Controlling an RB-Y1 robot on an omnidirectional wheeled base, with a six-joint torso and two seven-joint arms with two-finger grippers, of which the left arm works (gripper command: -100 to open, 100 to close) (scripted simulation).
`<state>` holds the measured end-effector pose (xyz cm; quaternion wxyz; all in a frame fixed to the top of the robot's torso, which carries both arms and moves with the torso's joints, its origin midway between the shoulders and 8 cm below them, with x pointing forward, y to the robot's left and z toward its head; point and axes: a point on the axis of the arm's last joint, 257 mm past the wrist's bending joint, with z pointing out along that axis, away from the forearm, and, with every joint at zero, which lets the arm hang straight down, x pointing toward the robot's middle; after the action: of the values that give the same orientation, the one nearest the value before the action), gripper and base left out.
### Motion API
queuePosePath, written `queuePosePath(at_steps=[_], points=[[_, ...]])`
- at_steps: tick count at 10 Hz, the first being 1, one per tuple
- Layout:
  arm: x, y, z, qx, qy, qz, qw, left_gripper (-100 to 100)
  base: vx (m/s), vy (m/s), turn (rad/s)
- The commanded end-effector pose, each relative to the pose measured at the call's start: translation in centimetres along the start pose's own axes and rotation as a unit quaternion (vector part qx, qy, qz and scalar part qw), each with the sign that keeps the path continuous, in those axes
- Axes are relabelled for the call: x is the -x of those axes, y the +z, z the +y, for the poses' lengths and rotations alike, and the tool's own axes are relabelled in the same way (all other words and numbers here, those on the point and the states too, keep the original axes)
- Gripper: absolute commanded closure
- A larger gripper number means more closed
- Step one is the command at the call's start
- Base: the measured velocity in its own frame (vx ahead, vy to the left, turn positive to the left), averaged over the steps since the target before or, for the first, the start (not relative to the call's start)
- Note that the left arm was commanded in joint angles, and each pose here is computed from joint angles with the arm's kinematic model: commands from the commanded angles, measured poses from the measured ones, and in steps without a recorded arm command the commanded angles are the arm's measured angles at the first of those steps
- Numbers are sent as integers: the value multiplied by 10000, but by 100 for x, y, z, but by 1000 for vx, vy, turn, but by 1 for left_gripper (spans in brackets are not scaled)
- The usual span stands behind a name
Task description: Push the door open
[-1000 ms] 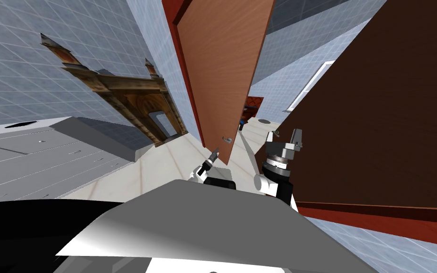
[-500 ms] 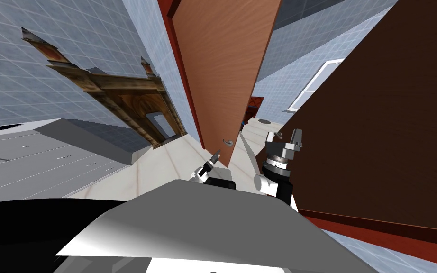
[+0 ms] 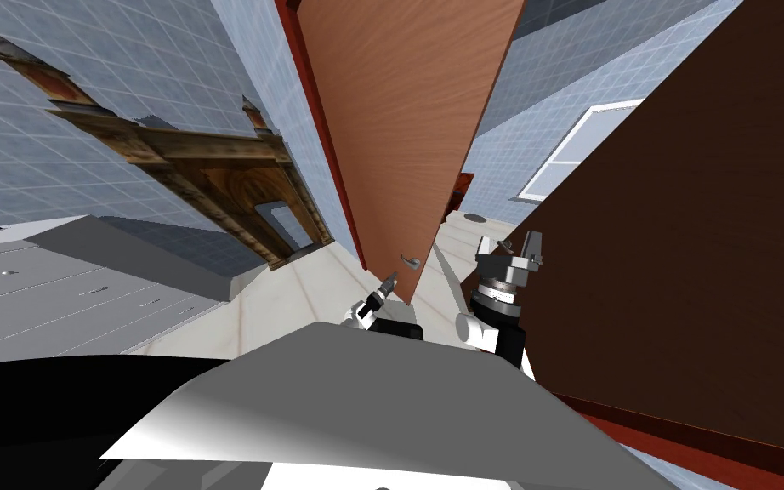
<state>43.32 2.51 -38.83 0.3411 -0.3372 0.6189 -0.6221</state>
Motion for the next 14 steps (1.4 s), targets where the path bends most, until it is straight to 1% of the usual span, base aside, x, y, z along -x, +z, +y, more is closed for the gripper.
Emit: queuePosePath(at_steps=[1,5,8,9,10,14], points=[[63,-28,26,35,49,-32,10000,-100,107,-62,-43],[110,-43,52,62,71,-97,9999,-100,177,-110,-31],[46,-1,36,32,-5,-136,9999,-100,192,-89,-31],[60,-12,36,38,14,-128,9999,-100,92,-46,2],[60,-12,36,38,14,-128,9999,100,-13,7,4],[60,-12,36,38,14,-128,9999,100,-11,7,-8]])
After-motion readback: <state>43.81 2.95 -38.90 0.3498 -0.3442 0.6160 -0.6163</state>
